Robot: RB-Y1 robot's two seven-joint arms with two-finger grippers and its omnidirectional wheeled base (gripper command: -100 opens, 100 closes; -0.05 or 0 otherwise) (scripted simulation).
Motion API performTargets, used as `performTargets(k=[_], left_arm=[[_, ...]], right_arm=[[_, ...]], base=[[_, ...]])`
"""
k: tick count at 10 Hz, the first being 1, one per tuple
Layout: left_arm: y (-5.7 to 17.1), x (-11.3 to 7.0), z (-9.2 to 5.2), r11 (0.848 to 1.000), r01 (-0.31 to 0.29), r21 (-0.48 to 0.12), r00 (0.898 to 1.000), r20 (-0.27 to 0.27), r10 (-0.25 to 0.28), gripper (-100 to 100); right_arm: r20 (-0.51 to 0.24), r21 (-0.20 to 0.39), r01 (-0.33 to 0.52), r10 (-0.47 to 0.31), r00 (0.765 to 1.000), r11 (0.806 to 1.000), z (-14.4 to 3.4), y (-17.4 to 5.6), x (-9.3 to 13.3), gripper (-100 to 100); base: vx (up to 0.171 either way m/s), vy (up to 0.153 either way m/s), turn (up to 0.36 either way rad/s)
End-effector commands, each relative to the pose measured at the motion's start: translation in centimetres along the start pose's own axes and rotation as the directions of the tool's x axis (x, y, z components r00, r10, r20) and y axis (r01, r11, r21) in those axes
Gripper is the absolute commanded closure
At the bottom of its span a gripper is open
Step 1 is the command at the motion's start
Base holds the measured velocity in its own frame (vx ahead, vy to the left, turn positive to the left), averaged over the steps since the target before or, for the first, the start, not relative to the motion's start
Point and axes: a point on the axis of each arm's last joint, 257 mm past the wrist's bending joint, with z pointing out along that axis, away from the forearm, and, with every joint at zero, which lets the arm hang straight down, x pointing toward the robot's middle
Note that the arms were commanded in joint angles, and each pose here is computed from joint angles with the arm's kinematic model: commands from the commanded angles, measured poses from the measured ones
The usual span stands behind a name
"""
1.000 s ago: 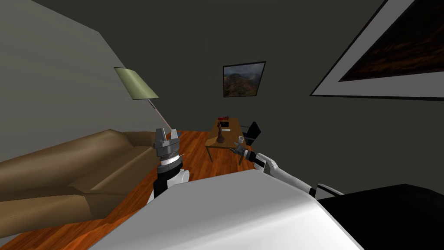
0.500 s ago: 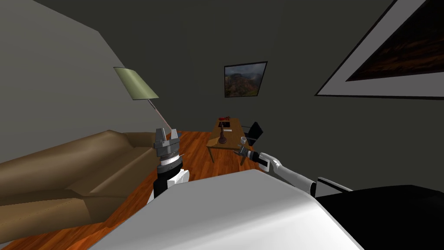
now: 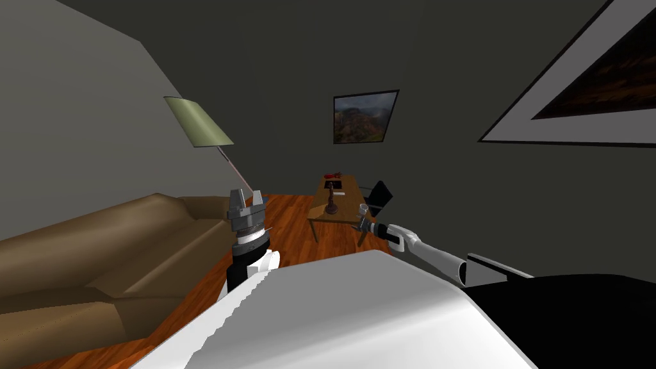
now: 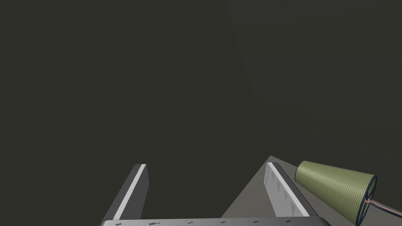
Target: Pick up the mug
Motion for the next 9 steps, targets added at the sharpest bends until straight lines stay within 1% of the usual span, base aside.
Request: performTargets(k=[1, 2, 3, 4, 6, 7, 8, 9], left_arm=[[0.0, 0.0, 0.0, 1.000, 0.000, 0.000, 1.000, 0.000, 0.000, 0], [0.0, 0.0, 0.0, 1.000, 0.000, 0.000, 1.000, 0.000, 0.000, 0], [0.0, 0.0, 0.0, 1.000, 0.000, 0.000, 1.000, 0.000, 0.000, 0], [0.0, 0.0, 0.0, 1.000, 0.000, 0.000, 1.000, 0.000, 0.000, 0], [0.0, 0.0, 0.0, 1.000, 0.000, 0.000, 1.000, 0.000, 0.000, 0], [0.0, 0.0, 0.0, 1.000, 0.000, 0.000, 1.000, 0.000, 0.000, 0], [0.0, 0.0, 0.0, 1.000, 0.000, 0.000, 1.000, 0.000, 0.000, 0], [0.0, 0.0, 0.0, 1.000, 0.000, 0.000, 1.000, 0.000, 0.000, 0]], right_arm=[[-0.063, 0.003, 0.047, -0.046, 0.997, 0.999, -1.2, -1.2, 2.3, -100], [-0.063, 0.003, 0.047, -0.046, 0.997, 0.999, -1.2, -1.2, 2.3, -100], [-0.101, -0.003, 0.090, -0.090, 0.991, 0.996, -1.9, -2.1, 3.6, -100], [-0.118, 0.004, 0.088, -0.086, 0.989, 0.996, -2.3, -2.4, 4.3, -100], [-0.198, -0.009, 0.162, -0.161, 0.967, 0.987, -4.2, -4.3, 7.0, -100], [-0.218, -0.001, 0.160, -0.156, 0.963, 0.987, -4.7, -4.7, 7.9, -100], [-0.252, -0.010, 0.192, -0.189, 0.949, 0.981, -5.6, -5.6, 9.0, -100], [-0.263, -0.006, 0.191, -0.186, 0.947, 0.982, -6.0, -5.9, 9.4, -100]], base=[[0.045, 0.038, -0.003], [0.050, 0.043, -0.012], [0.075, 0.056, -0.009], [0.072, 0.042, -0.002], [0.103, 0.059, -0.011], [0.106, 0.045, -0.006], [0.094, 0.049, -0.003], [0.074, 0.036, -0.007]])
